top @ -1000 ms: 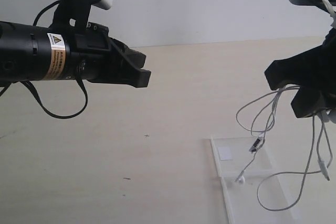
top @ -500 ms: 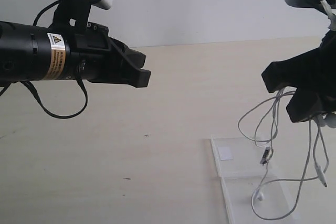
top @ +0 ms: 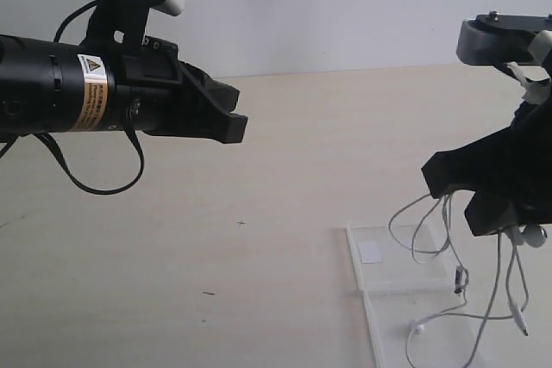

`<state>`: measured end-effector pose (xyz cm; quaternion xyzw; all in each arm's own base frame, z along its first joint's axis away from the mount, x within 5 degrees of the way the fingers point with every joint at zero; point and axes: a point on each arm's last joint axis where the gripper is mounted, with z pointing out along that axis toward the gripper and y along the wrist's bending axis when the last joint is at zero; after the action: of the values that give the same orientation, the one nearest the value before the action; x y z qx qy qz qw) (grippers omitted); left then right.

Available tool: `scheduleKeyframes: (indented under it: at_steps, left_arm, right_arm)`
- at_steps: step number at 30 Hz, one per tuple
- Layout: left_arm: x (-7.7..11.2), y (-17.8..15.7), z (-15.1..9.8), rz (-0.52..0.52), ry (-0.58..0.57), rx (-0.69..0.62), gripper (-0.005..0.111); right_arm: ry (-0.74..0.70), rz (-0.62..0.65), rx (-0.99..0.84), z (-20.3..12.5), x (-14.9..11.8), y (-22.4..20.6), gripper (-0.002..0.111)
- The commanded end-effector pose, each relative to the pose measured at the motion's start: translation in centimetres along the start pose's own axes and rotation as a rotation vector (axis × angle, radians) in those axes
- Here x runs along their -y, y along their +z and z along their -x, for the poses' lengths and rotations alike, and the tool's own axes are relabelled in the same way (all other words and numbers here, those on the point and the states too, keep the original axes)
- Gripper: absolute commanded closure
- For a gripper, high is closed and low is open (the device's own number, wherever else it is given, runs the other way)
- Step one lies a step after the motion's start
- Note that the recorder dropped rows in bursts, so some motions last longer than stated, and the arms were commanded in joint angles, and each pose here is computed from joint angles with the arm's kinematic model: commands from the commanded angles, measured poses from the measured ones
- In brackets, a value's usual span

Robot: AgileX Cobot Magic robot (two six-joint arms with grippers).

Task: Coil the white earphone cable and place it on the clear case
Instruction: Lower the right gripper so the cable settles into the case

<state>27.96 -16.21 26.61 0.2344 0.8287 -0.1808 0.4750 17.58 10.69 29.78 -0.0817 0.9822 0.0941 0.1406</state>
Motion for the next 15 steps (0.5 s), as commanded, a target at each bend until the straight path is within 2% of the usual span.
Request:
scheduleKeyframes:
  at_steps: [1, 15]
  left_arm:
    - [-0.1, 0.0, -0.2, 0.01, -0.001, -0.003, 0.107]
    - [-0.1, 0.0, -0.2, 0.006, -0.001, -0.004, 0.107]
  right_arm:
    - [-0.001, 0.007, 0.04, 0.4, 0.0, 0.1, 0.108]
    - [-0.013, -0.031, -0.026, 1.6, -0.2, 3.0, 0.108]
